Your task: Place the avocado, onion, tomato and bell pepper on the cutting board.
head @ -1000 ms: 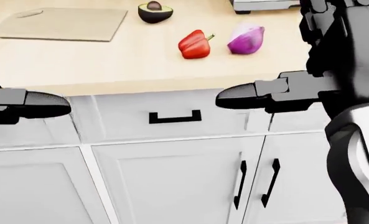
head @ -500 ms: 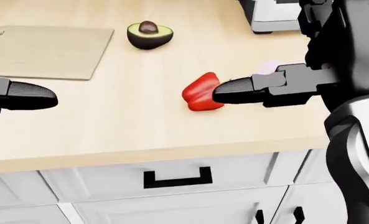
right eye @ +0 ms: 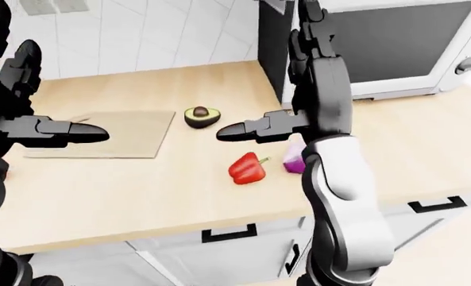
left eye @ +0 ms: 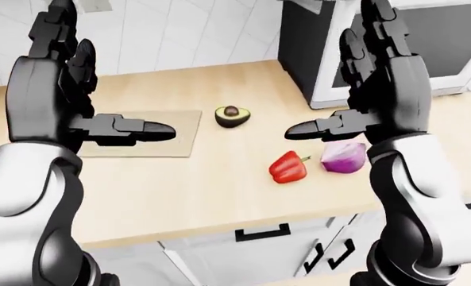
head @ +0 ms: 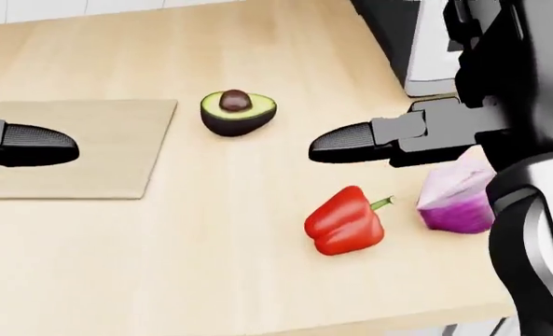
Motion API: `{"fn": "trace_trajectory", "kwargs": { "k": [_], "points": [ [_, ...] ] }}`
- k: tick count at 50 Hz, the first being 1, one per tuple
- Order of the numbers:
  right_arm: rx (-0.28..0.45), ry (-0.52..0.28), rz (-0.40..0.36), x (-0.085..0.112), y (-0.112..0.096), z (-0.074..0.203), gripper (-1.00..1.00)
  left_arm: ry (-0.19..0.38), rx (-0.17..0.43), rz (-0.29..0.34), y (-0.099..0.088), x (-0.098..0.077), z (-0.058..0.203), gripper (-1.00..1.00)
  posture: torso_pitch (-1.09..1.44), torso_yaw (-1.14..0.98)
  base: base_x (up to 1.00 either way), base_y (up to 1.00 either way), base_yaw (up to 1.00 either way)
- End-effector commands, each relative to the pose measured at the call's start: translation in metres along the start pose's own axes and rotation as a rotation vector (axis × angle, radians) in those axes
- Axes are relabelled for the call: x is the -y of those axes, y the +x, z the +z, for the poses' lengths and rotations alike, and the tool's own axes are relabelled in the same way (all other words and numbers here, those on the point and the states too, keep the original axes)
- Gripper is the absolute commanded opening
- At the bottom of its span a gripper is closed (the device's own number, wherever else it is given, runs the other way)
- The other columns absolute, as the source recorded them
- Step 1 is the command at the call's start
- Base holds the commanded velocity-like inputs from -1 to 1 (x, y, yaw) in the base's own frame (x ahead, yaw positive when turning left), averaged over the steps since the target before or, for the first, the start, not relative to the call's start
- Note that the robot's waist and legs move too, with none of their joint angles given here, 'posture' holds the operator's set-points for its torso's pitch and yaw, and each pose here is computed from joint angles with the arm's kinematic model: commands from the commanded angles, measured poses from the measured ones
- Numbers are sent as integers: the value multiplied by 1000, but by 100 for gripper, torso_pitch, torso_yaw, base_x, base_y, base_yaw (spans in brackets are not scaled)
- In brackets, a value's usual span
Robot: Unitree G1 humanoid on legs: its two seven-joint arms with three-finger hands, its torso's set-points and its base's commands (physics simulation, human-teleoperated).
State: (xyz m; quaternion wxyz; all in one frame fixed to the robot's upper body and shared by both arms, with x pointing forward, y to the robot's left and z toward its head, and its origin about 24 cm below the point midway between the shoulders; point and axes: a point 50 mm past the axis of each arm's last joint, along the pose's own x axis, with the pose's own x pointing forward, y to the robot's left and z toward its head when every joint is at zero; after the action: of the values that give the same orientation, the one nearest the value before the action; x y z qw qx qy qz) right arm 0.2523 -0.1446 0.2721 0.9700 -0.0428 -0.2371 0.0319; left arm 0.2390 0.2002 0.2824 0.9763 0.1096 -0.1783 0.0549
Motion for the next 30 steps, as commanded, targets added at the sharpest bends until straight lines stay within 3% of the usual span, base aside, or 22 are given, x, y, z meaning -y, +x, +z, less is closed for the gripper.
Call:
{"fn": "trace_trajectory", "kwargs": {
  "k": [1, 7, 8, 12, 13, 15, 21, 30],
  "points": [
    [57, 3, 7, -1, 1, 9, 100, 14, 54, 29, 0, -4, 9, 100, 0, 0, 0, 48, 0],
    [58, 10, 7, -1, 0, 8, 100, 19, 54, 29, 0, -4, 9, 100, 0, 0, 0, 48, 0],
    [63, 47, 0, -1, 0, 8, 100, 19, 55, 30, 0, -4, 9, 100, 0, 0, 0, 0, 0],
    [53, 60, -9, 0, -1, 9, 100, 21, 54, 29, -1, -4, 9, 100, 0, 0, 0, 0, 0],
    [43, 24, -11, 1, -2, 7, 100, 22, 54, 29, -1, -4, 9, 100, 0, 0, 0, 0, 0],
    [49, 47, -11, 1, -1, 8, 100, 22, 55, 28, 0, -4, 10, 100, 0, 0, 0, 0, 0],
    [65, -4, 5, -1, 0, 9, 100, 21, 56, 27, 2, -4, 10, 100, 0, 0, 0, 0, 0],
    [66, 15, 16, -1, -3, 8, 100, 21, 52, 26, 0, -3, 8, 100, 0, 0, 0, 0, 65]
  ]
}}
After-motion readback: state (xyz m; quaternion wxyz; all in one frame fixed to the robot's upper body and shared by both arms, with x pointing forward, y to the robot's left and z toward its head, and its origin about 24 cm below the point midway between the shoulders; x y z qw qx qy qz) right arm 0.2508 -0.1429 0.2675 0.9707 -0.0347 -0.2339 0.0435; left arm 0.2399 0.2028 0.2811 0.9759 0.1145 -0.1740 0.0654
